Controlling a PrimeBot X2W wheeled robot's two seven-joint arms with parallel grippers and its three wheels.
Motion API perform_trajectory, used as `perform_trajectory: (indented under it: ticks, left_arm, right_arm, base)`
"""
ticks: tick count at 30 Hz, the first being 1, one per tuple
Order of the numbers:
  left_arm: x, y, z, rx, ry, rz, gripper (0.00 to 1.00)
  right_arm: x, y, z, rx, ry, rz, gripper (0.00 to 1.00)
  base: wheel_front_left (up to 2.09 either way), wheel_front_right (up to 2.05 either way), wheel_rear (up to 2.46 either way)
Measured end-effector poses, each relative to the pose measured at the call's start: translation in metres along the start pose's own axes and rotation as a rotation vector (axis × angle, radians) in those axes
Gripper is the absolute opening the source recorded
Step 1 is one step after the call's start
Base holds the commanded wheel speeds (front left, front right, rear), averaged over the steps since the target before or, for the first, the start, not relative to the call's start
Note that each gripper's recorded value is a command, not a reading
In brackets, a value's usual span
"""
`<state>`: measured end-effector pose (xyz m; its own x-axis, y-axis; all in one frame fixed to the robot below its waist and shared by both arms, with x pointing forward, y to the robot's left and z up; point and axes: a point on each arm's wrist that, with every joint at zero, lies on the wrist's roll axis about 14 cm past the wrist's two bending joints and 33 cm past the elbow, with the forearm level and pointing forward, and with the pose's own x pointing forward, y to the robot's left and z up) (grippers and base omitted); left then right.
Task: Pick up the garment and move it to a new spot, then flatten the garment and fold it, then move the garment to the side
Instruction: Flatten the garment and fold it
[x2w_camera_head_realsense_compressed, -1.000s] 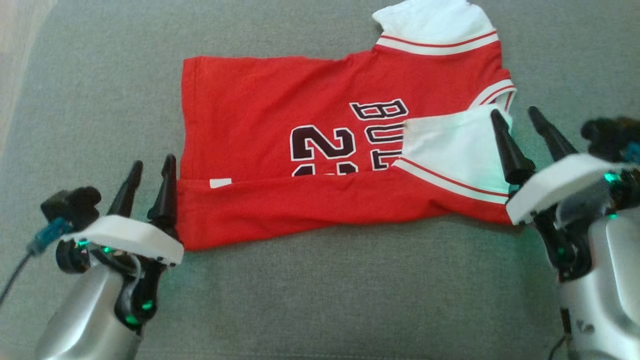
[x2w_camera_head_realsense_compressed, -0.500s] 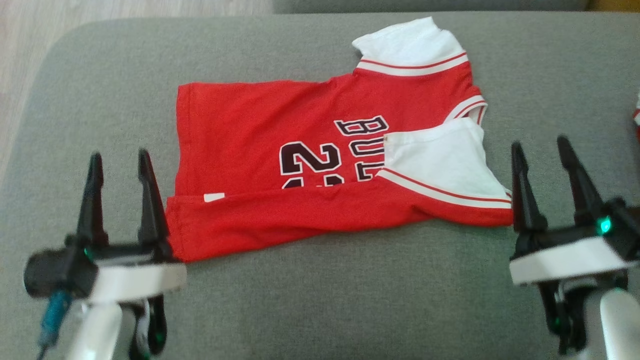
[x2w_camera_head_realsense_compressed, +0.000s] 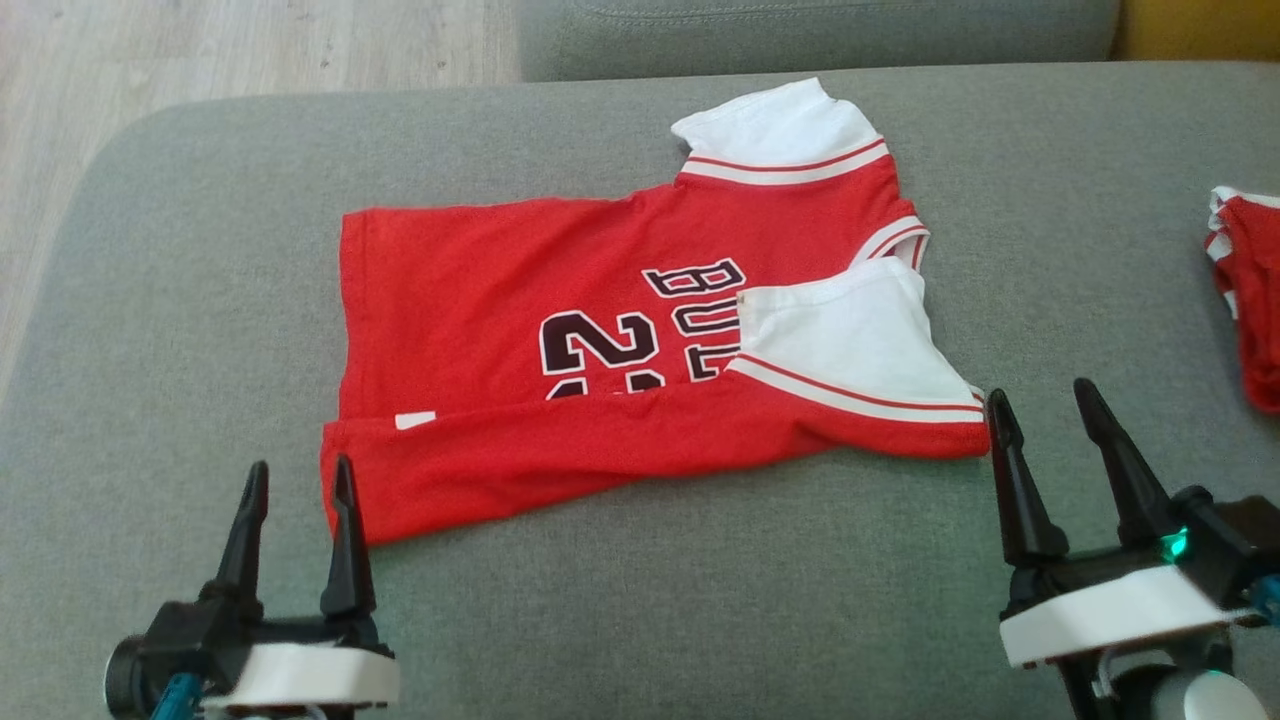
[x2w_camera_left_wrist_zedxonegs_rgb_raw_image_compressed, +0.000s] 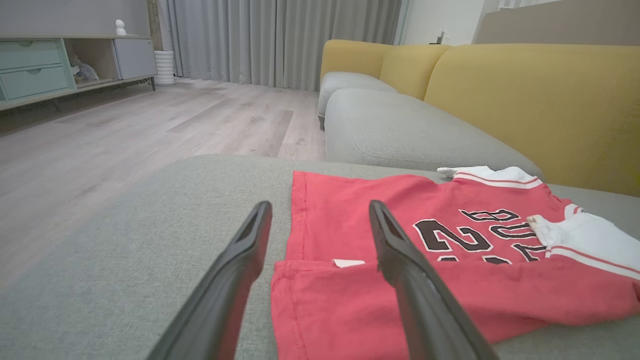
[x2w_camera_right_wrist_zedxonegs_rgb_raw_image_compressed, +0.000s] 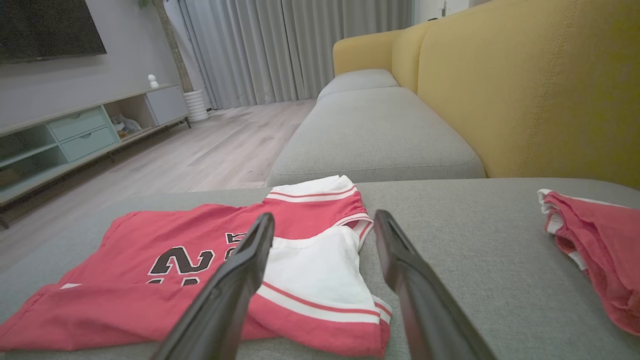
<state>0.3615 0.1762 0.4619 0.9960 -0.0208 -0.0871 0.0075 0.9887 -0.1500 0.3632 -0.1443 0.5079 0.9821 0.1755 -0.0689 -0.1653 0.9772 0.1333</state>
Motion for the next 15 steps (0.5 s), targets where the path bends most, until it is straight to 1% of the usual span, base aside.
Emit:
perform_trajectory:
  ticks: [3, 6, 13, 15]
  left_arm:
    - [-0.001, -0.001, -0.006, -0.013, 0.026, -0.004, 1.0]
    - [-0.002, -0.002, -0.019, -0.034, 0.088, -0.01, 1.0]
    - [-0.01, 0.005, -0.073, -0.115, 0.332, -0.009, 1.0]
    - [-0.008, 0.005, -0.077, -0.125, 0.357, -0.011, 1.0]
  right_arm:
    - [-0.001, 0.0, 0.002, 0.003, -0.003, -0.001, 1.0]
    - [-0.001, -0.003, -0.006, 0.006, 0.031, -0.008, 1.0]
    - [-0.001, -0.019, -0.067, 0.026, 0.254, -0.054, 1.0]
    - [0.001, -0.02, -0.074, 0.029, 0.279, -0.055, 1.0]
  base:
    - [0.0, 0.0, 0.0]
    - [0.0, 0.0, 0.0]
    - [0.0, 0.0, 0.0]
    - [0.0, 0.0, 0.0]
